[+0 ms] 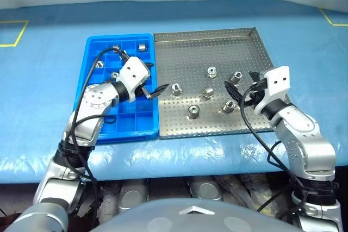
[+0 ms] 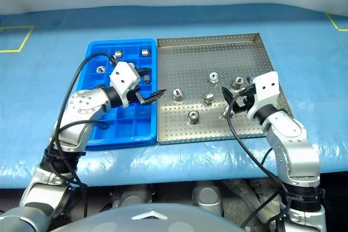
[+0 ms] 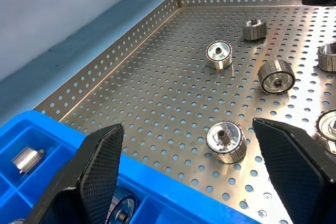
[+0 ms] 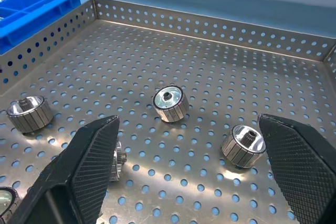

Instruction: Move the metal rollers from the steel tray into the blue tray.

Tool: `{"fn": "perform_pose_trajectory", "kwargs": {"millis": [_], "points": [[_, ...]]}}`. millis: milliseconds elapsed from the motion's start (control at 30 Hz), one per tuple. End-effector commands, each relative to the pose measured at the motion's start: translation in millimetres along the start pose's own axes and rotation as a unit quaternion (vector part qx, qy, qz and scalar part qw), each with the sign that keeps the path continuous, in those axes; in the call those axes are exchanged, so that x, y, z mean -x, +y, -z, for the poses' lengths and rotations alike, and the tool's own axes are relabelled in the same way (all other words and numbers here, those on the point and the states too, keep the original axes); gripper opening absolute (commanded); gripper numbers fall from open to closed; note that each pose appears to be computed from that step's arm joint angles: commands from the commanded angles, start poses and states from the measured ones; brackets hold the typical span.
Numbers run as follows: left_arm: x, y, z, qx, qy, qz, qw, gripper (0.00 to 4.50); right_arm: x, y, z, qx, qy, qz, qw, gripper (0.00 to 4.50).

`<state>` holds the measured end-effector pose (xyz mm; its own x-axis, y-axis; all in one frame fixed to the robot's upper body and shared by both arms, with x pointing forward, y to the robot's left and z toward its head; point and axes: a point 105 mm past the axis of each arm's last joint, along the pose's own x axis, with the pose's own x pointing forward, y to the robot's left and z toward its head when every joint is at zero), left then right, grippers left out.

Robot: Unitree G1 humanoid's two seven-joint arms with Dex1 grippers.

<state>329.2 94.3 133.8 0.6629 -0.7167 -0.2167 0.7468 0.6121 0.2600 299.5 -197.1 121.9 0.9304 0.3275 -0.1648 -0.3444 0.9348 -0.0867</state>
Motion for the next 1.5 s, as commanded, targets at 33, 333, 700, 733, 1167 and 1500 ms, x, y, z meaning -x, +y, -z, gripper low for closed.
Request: {"fn": "perform_pose_trajectory", "kwargs": {"millis": [33, 333, 700, 733, 1167, 1500], "points": [[1, 9, -14, 0.009, -0.008, -0.017, 1.0, 4.3, 3, 3, -9, -0.011, -0.015, -0.01, 1.0, 4.47], [0, 5, -11, -0.011, 0.013, -0.001, 1.0, 4.3, 4, 17, -12, 0.015, -0.017, -0.052, 0.998, 4.47], [-19, -8, -8, -0.05, 0.05, 0.045, 0.996, 4.3, 3, 9, -14, 0.021, -0.02, -0.027, 0.999, 4.47], [-24, -10, -7, -0.06, 0.061, 0.055, 0.995, 4.3, 3, 9, -12, 0.02, -0.019, -0.025, 0.999, 4.47], [-77, -22, 27, -0.111, 0.204, 0.094, 0.968, 4.3, 1, 16, -5, 0.011, -0.024, -0.008, 1.0, 4.47], [-92, -24, 40, -0.1, 0.26, 0.108, 0.954, 3.67, 1, 4, -10, 0.001, -0.045, 0.043, 0.998, 4.5]]}}
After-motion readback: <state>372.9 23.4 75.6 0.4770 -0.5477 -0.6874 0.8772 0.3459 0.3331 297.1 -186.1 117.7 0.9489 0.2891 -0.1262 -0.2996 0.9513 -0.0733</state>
